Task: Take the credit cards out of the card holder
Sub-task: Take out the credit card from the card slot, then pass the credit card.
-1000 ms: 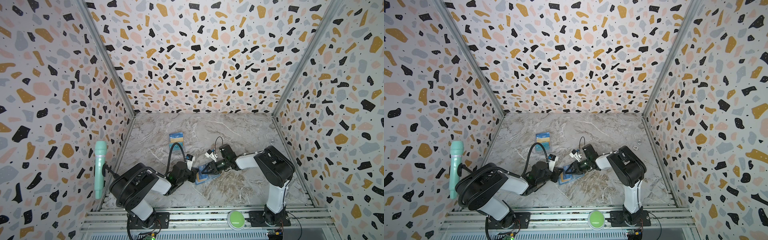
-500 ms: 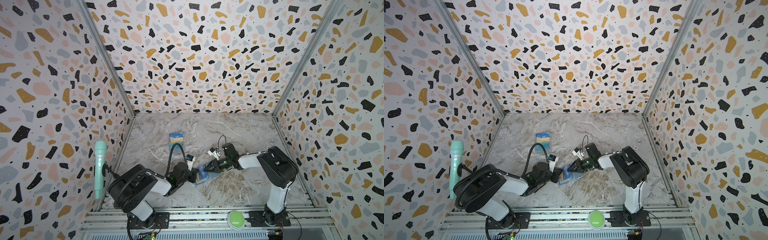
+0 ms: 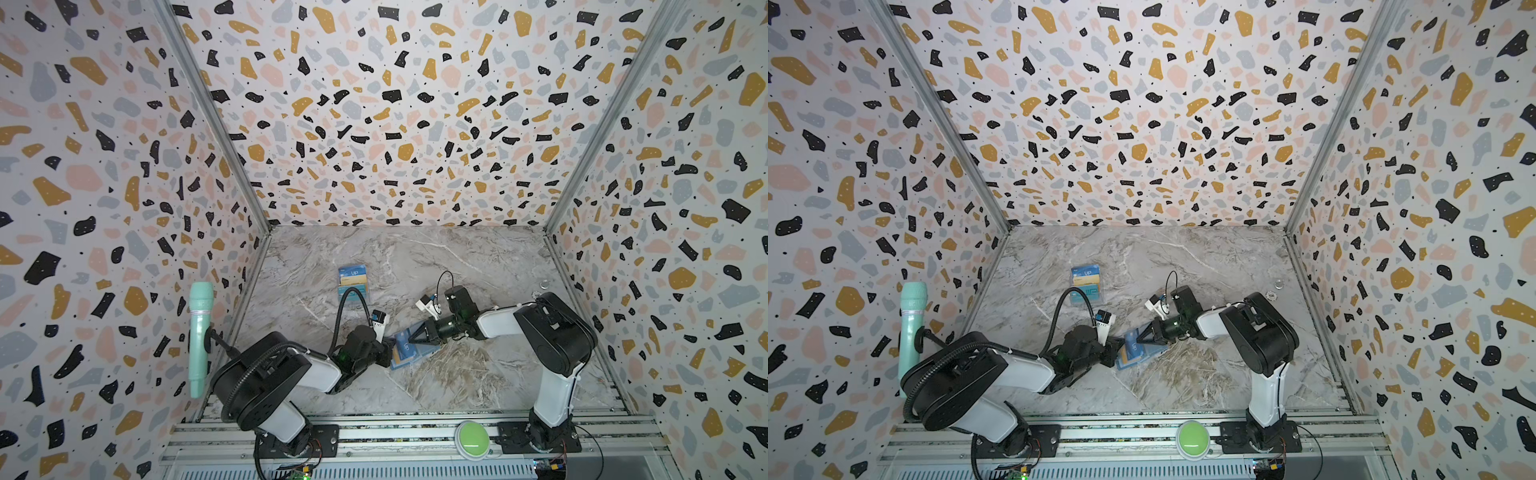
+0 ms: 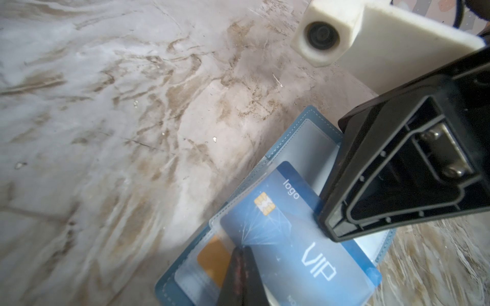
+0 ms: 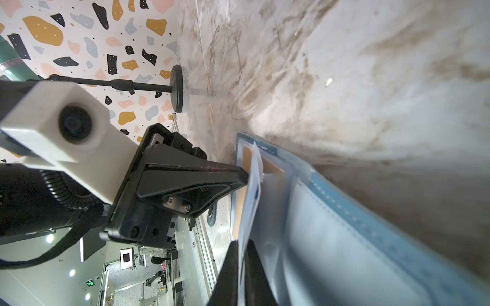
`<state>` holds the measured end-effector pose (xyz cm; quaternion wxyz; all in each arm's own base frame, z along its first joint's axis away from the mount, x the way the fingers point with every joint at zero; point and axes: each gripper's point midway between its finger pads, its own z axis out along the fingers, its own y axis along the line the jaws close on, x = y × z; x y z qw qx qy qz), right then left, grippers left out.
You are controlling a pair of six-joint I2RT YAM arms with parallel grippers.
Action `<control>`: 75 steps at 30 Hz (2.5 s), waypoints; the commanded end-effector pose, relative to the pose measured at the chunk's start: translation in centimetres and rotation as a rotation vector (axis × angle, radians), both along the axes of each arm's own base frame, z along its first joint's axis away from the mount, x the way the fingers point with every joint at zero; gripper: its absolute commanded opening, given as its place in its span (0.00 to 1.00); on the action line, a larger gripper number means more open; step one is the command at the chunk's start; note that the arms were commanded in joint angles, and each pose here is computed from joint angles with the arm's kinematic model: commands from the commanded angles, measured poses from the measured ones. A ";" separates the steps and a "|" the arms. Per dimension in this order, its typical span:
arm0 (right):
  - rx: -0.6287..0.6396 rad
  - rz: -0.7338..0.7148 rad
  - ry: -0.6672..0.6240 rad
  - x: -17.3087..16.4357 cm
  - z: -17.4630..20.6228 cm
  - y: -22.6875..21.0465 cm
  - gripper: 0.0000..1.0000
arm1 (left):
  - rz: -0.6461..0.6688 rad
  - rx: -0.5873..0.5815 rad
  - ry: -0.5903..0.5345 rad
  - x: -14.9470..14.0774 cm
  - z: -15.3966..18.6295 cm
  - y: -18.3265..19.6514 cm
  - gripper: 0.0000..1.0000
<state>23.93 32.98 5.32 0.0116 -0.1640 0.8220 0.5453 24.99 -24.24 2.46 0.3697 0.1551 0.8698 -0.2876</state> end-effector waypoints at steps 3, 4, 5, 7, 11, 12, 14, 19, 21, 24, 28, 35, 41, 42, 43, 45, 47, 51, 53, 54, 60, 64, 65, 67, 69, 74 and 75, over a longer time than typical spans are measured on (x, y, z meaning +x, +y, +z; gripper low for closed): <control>0.024 0.021 -0.029 0.0 0.9 0.1 0.08 | 0.011 0.209 0.222 -4.5 -6.4 4.2 0.00; 0.023 0.021 -0.031 0.0 1.0 0.1 0.08 | 0.010 0.209 0.221 -4.5 -6.4 4.1 0.00; 0.020 0.023 -0.034 0.0 1.0 0.1 0.08 | 0.011 0.210 0.223 -4.6 -6.5 4.2 0.00; 0.017 0.023 -0.038 0.2 1.0 -0.1 0.08 | 0.009 0.211 0.224 -4.6 -6.5 4.1 0.00; 0.012 0.017 -0.038 0.5 1.1 -0.6 0.08 | 0.010 0.209 0.223 -4.6 -6.5 4.2 0.00; 0.010 0.017 -0.037 0.5 1.0 -0.7 0.08 | 0.010 0.209 0.223 -4.6 -6.6 4.2 0.00; 0.008 0.015 -0.040 0.7 1.1 -0.9 0.08 | 0.010 0.210 0.226 -4.7 -6.6 4.2 0.00; 0.000 0.013 -0.045 1.0 1.1 -1.3 0.08 | 0.010 0.208 0.222 -4.6 -6.6 4.2 0.00; -0.003 0.013 -0.043 1.1 0.9 -1.4 0.08 | 0.009 0.209 0.223 -4.7 -6.6 4.2 0.00; -0.018 0.017 -0.050 1.4 0.8 -1.7 0.08 | 0.009 0.209 0.223 -4.7 -6.6 4.2 0.00; -0.052 0.005 -0.065 2.0 0.7 -2.5 0.07 | 0.012 0.207 0.221 -4.7 -6.4 4.2 0.00; -0.086 -0.022 -0.112 2.9 1.6 -3.9 0.05 | 0.020 0.209 0.214 -4.5 -6.2 4.3 0.00; -0.092 -0.034 -0.129 3.2 2.1 -4.5 0.03 | 0.021 0.211 0.214 -4.5 -6.2 4.3 0.00; -0.095 -0.036 -0.131 3.2 2.2 -4.6 0.03 | 0.022 0.210 0.212 -4.5 -6.1 4.3 0.00; -0.099 -0.041 -0.138 3.3 2.2 -4.8 0.02 | 0.025 0.211 0.212 -4.4 -6.1 4.4 0.00; -0.111 -0.050 -0.157 3.5 2.6 -5.0 0.02 | 0.027 0.212 0.207 -4.3 -5.9 4.4 0.00; -0.119 -0.055 -0.182 3.6 3.1 -5.2 0.02 | 0.030 0.216 0.204 -4.2 -5.8 4.3 0.00; -0.129 -0.064 -0.253 3.9 4.7 -5.7 0.01 | 0.029 0.223 0.196 -3.7 -5.2 4.1 0.00; -0.126 -0.067 -0.292 4.0 5.6 -5.9 0.00 | 0.026 0.216 0.184 -3.3 -4.5 3.7 0.00; -0.123 -0.069 -0.306 4.1 6.0 -6.0 0.00 | 0.023 0.211 0.181 -3.1 -4.2 3.4 0.00; -0.117 -0.091 -0.363 4.7 7.9 -7.1 0.00 | 0.030 0.191 0.128 -1.5 -0.8 2.5 0.04; -0.126 -0.110 -0.406 5.4 9.2 -8.0 0.00 | 0.040 0.188 0.093 -1.1 1.5 2.5 0.11; -0.126 -0.115 -0.415 5.5 9.5 -8.3 0.00 | 0.035 0.191 0.083 -1.0 2.1 2.5 0.12; -0.128 -0.133 -0.432 5.9 10.0 -8.8 0.00 | 0.025 0.198 0.066 -0.8 3.3 2.4 0.17; -0.125 -0.145 -0.454 6.1 10.9 -9.2 0.00 | 0.018 0.208 0.045 -0.6 4.6 2.4 0.25; -0.128 -0.173 -0.512 6.5 12.7 -9.6 0.00 | 0.043 0.180 -0.049 0.1 8.7 2.7 0.48; -0.125 -0.177 -0.526 6.5 13.1 -9.6 0.00 | 0.045 0.169 -0.071 0.2 9.6 2.8 0.52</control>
